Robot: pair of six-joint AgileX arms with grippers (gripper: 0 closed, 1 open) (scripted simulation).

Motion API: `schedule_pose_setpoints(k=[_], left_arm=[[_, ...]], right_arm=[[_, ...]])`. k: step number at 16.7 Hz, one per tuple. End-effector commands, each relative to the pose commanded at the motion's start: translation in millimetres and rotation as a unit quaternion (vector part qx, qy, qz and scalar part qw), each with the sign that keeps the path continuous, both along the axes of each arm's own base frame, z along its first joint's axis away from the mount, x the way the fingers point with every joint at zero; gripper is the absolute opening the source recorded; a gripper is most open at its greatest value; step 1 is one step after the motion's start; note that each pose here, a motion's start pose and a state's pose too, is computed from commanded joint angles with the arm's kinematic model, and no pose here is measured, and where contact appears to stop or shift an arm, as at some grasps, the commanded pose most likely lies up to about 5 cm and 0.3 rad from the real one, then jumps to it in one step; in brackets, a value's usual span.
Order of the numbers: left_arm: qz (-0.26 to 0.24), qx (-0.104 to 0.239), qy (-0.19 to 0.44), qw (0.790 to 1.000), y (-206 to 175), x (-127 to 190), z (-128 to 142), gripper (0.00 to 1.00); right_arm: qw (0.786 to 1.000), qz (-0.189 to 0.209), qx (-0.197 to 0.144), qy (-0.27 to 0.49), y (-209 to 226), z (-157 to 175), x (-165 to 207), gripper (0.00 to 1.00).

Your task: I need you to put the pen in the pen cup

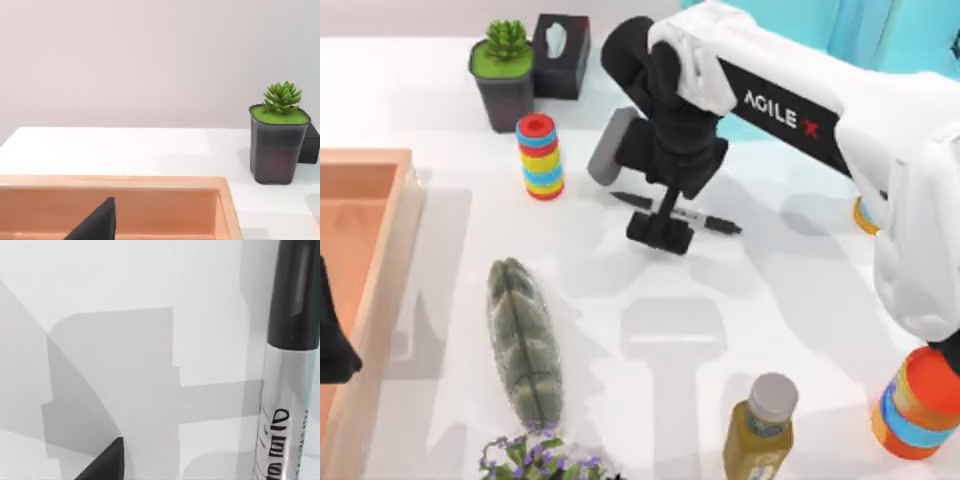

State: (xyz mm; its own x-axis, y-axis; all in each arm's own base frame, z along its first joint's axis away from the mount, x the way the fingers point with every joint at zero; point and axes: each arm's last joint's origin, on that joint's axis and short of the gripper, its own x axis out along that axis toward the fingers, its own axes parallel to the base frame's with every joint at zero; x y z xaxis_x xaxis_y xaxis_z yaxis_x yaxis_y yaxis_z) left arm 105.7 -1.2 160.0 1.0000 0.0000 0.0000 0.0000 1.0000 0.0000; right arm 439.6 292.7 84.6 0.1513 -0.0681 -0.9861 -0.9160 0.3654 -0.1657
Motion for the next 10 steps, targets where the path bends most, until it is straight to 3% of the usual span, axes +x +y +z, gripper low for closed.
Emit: schedule_pose_setpoints(k=[4, 10], left_arm=[[0.0, 0.0, 0.0, 1.0, 0.0, 0.0, 0.0, 1.0], [0.0, 0.0, 0.0, 1.0, 0.0, 0.0, 0.0, 1.0]], right_arm=[[1.0, 0.0, 0.0, 0.0, 0.0, 0.0, 0.0, 0.02], [1.0, 0.0, 0.0, 0.0, 0.0, 0.0, 0.0, 0.0]])
